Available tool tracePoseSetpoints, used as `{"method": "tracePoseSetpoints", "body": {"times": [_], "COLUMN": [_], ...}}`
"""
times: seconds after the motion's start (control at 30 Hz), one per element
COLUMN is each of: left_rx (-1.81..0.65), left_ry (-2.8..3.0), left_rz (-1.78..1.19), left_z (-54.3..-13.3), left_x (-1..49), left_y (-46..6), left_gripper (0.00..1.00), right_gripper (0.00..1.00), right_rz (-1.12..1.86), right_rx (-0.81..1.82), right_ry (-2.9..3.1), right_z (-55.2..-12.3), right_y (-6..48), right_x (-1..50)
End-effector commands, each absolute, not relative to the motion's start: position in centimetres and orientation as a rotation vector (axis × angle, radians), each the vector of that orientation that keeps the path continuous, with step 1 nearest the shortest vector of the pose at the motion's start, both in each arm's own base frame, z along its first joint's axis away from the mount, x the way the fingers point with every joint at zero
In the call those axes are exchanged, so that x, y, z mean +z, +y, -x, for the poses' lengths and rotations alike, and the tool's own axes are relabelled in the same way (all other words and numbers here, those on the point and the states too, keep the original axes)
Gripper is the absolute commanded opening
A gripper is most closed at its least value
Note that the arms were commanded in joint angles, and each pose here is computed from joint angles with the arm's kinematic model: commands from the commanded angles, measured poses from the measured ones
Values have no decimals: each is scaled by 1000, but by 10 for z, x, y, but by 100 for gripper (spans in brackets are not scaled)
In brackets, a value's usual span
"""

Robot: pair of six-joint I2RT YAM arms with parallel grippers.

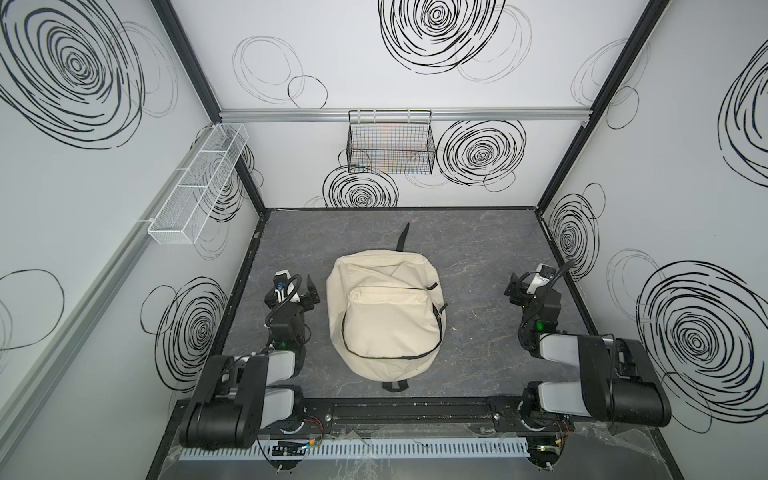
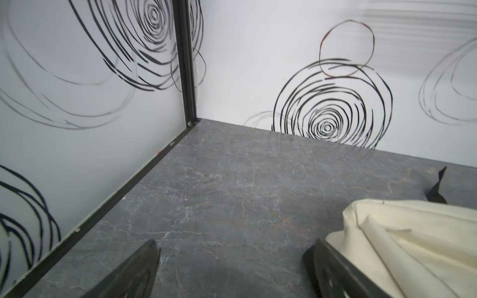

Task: Pack books, pencil case, and school supplies into a backpack
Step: Reset both arms

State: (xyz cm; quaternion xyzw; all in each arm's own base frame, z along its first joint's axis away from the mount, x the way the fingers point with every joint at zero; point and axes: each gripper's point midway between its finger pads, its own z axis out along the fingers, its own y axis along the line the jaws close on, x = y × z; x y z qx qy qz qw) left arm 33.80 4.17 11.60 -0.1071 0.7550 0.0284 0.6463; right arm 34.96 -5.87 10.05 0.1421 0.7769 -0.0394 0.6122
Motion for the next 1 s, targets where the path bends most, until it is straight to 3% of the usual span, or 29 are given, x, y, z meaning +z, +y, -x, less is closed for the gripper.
{"method": "tracePoseSetpoints", "body": {"times": [0.0, 0.07, 0.17, 0.97], "left_rx": [-120, -9, 90, 137], "left_ry": [1541, 1560, 1581, 1561], "left_rz": [-40, 26, 173, 171], "left_z": [-356, -361, -361, -358], "left_x": [163, 153, 151, 153], "left_y": [-10, -5, 17, 14], "left_gripper": [96, 96, 96, 96], "right_gripper": [91, 100, 100, 100], "right_rz": [-212, -216, -245, -281], "right_rx": [-109, -126, -131, -137], "right_ry": [1600, 1670, 1677, 1710], "right_z": [-351, -359, -359, -362], "right_y": [-47, -49, -51, -52], "right_x": [135, 127, 125, 122]}}
